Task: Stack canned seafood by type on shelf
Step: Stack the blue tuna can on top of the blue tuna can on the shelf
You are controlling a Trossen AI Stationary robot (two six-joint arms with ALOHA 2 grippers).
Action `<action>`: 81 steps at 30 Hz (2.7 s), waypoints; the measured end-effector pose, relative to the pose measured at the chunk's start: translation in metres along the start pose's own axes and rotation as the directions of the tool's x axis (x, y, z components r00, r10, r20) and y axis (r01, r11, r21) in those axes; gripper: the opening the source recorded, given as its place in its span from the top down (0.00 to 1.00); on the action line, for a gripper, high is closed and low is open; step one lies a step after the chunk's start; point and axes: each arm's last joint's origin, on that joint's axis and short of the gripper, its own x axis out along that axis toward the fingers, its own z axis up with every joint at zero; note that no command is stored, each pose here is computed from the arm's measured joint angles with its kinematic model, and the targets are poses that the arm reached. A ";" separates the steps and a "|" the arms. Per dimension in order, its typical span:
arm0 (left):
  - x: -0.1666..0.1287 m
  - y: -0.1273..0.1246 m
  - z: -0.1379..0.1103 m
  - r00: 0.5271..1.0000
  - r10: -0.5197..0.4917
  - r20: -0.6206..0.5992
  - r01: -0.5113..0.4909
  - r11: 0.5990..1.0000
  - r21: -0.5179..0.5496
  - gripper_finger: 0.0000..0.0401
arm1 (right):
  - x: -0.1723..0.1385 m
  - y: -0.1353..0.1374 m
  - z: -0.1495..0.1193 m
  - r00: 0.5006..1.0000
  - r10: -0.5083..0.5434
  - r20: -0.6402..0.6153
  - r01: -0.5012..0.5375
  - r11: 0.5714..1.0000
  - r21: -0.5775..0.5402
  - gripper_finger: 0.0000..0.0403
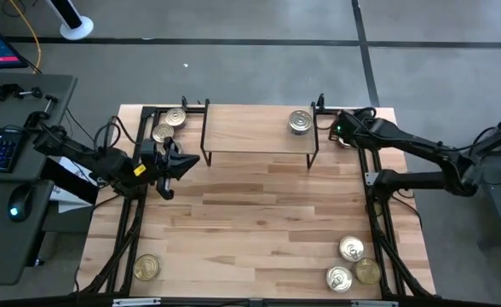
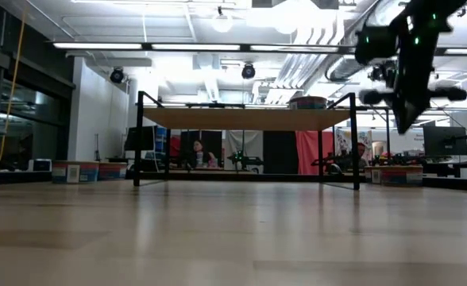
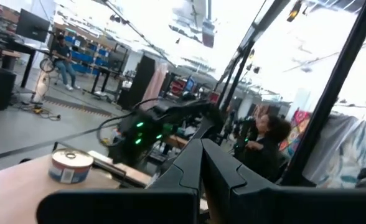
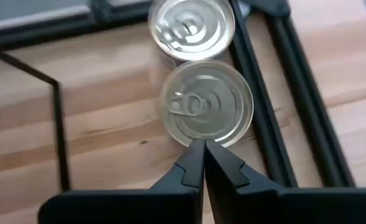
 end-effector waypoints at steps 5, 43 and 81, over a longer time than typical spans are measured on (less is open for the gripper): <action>-0.002 -0.003 0.001 1.000 -0.021 0.005 0.021 0.999 -0.031 1.00 | 0.027 -0.010 0.001 0.997 0.033 -0.066 -0.029 0.998 0.048 1.00; -0.002 -0.001 -0.001 0.998 0.059 0.005 -0.059 0.998 0.006 1.00 | 0.051 -0.029 -0.030 0.926 0.116 -0.358 -0.213 0.946 -0.245 1.00; -0.002 -0.006 -0.009 0.986 -0.134 -0.103 0.129 0.990 -0.049 1.00 | -0.013 0.007 -0.140 0.775 0.311 -0.550 -0.597 0.645 -0.477 1.00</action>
